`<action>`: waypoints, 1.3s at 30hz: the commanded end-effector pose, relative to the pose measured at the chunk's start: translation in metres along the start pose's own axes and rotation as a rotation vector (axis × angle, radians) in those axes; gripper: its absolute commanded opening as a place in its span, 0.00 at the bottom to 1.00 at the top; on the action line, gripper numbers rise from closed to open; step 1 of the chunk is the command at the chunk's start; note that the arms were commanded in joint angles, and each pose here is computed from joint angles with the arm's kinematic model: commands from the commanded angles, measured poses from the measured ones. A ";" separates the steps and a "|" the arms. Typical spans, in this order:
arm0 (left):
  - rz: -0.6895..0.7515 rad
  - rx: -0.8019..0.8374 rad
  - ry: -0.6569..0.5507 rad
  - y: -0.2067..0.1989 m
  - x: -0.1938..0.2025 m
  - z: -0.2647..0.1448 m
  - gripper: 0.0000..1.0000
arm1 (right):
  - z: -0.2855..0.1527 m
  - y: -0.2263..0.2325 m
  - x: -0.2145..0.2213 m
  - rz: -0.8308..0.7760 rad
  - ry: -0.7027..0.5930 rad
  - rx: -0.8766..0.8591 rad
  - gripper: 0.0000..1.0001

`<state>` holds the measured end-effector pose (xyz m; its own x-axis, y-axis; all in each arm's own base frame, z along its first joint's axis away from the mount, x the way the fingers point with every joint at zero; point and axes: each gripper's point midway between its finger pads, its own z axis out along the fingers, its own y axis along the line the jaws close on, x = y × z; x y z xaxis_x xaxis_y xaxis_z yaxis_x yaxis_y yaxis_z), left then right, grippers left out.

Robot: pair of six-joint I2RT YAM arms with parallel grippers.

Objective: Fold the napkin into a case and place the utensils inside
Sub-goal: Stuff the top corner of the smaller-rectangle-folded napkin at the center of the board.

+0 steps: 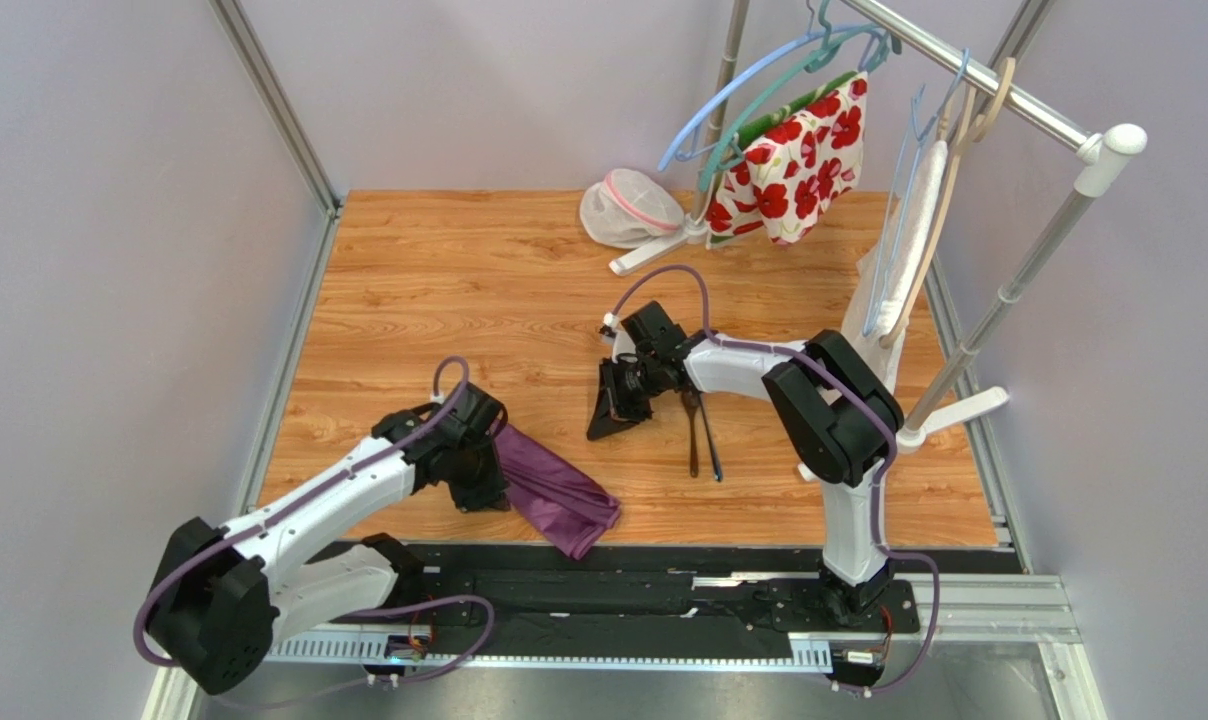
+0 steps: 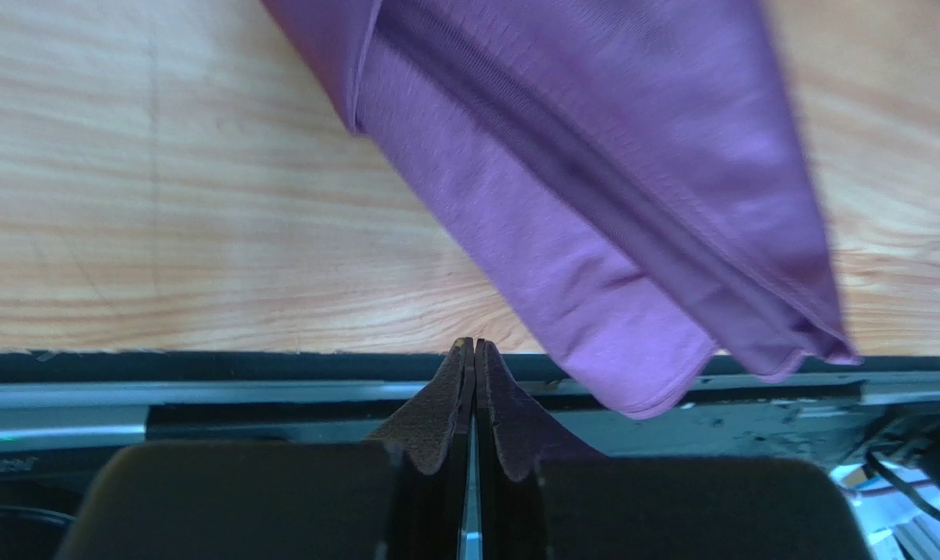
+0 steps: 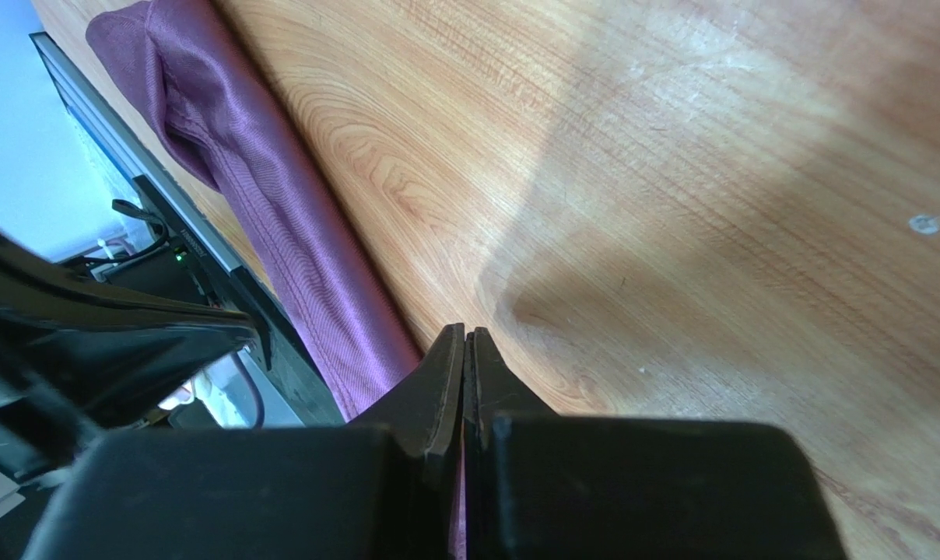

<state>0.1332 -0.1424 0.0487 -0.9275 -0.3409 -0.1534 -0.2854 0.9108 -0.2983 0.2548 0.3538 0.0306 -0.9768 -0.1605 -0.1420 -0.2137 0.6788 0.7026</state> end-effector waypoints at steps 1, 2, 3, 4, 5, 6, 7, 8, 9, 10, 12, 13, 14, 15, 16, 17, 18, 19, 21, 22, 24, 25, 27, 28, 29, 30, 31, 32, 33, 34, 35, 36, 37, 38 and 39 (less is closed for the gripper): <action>-0.048 -0.032 0.066 -0.006 0.017 0.018 0.05 | -0.004 0.006 -0.002 -0.046 -0.025 -0.013 0.00; -0.045 -0.024 0.059 -0.011 0.016 0.022 0.04 | -0.004 0.008 -0.002 -0.050 -0.026 -0.021 0.00; -0.026 -0.020 0.063 -0.014 0.018 0.024 0.04 | -0.003 0.006 -0.001 -0.047 -0.025 -0.018 0.00; -0.022 -0.041 0.071 -0.012 0.020 0.030 0.04 | -0.002 0.006 0.002 -0.047 -0.020 -0.016 0.00; -0.025 -0.035 0.065 -0.015 0.019 0.034 0.04 | -0.001 0.005 0.003 -0.046 -0.020 -0.010 0.00; -0.026 -0.052 0.075 -0.013 0.020 0.039 0.04 | 0.001 0.002 0.006 -0.040 -0.013 -0.005 0.00; -0.024 -0.045 0.072 -0.015 0.019 0.042 0.04 | 0.002 0.003 0.008 -0.036 -0.008 -0.006 0.00; -0.022 -0.033 0.064 -0.019 0.016 0.044 0.04 | 0.003 0.003 0.010 -0.037 -0.006 -0.011 0.00; -0.019 -0.036 0.067 -0.021 0.015 0.048 0.04 | 0.005 0.003 0.012 -0.037 -0.002 -0.009 0.00; -0.017 -0.032 0.060 -0.024 0.012 0.050 0.04 | 0.007 0.001 0.015 -0.033 0.003 -0.003 0.00; -0.006 -0.045 0.041 -0.030 0.004 0.055 0.04 | 0.008 0.001 0.015 -0.027 -0.004 -0.001 0.00; -0.001 -0.047 0.033 -0.033 -0.001 0.056 0.04 | 0.007 0.002 0.013 -0.028 -0.008 -0.002 0.00; 0.021 -0.052 0.028 -0.036 -0.005 0.056 0.04 | 0.006 0.002 0.011 -0.029 -0.015 0.007 0.00; 0.031 -0.063 0.016 -0.042 -0.013 0.058 0.04 | 0.005 0.003 0.009 -0.032 -0.021 0.010 0.00; 0.037 -0.071 0.015 -0.043 -0.018 0.058 0.04 | 0.002 0.004 0.006 -0.034 -0.028 0.017 0.00; 0.036 -0.073 0.013 -0.047 -0.023 0.056 0.03 | 0.000 0.001 0.002 -0.040 -0.044 0.036 0.00; 0.036 -0.086 0.020 -0.045 -0.025 0.058 0.03 | -0.002 0.000 0.000 -0.043 -0.049 0.042 0.00; 0.044 -0.086 0.020 -0.045 -0.026 0.057 0.03 | -0.006 0.000 -0.002 -0.043 -0.052 0.051 0.00; 0.047 -0.102 -0.003 -0.040 -0.029 0.052 0.03 | -0.010 -0.001 -0.006 -0.062 -0.059 0.068 0.00; 0.056 -0.091 0.005 -0.040 -0.027 0.050 0.03 | -0.012 -0.002 -0.005 -0.065 -0.052 0.077 0.00; 0.068 -0.026 0.042 -0.043 -0.012 0.042 0.05 | -0.016 -0.002 -0.006 -0.077 -0.057 0.088 0.00; 0.088 0.022 0.053 -0.050 -0.008 0.040 0.05 | -0.019 0.000 -0.006 -0.084 -0.064 0.090 0.00; 0.119 0.100 0.111 -0.059 0.010 0.030 0.05 | -0.023 -0.002 -0.004 -0.090 -0.074 0.106 0.00; 0.135 0.123 0.128 -0.062 0.014 0.027 0.05 | -0.025 -0.003 -0.003 -0.089 -0.076 0.113 0.00; 0.148 0.164 0.163 -0.070 0.021 0.021 0.05 | -0.029 0.000 -0.003 -0.095 -0.083 0.112 0.00; 0.151 0.181 0.174 -0.073 0.023 0.018 0.05 | -0.030 -0.003 0.000 -0.092 -0.078 0.117 0.00; 0.150 0.208 0.175 -0.080 0.023 0.017 0.04 | -0.031 -0.004 0.002 -0.093 -0.080 0.125 0.00; 0.148 0.230 0.172 -0.085 0.022 0.014 0.04 | -0.035 -0.002 0.002 -0.097 -0.090 0.124 0.00; 0.140 0.239 0.167 -0.088 0.021 0.013 0.04 | -0.036 -0.005 0.005 -0.093 -0.088 0.132 0.00; 0.135 0.251 0.150 -0.093 0.017 0.013 0.04 | -0.038 -0.005 0.007 -0.095 -0.086 0.134 0.00; 0.130 0.238 0.133 -0.095 0.012 0.015 0.03 | -0.039 -0.004 0.009 -0.093 -0.082 0.128 0.00; 0.121 0.230 0.129 -0.095 0.010 0.016 0.03 | -0.042 -0.004 0.012 -0.092 -0.083 0.129 0.00; 0.120 0.229 0.127 -0.098 0.009 0.017 0.03 | -0.043 -0.004 0.015 -0.092 -0.077 0.128 0.00; 0.119 0.222 0.128 -0.101 0.006 0.021 0.03 | -0.045 -0.004 0.017 -0.092 -0.079 0.128 0.01; 0.119 0.221 0.128 -0.103 0.005 0.024 0.03 | -0.050 -0.001 0.018 -0.106 -0.088 0.122 0.02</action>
<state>0.1450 -0.2225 0.0457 -0.9809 -0.1857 -0.0586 -0.1421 0.8884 -0.4365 0.2417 0.3228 0.0456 -0.9601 -0.1682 -0.2236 -0.2717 0.7517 0.6009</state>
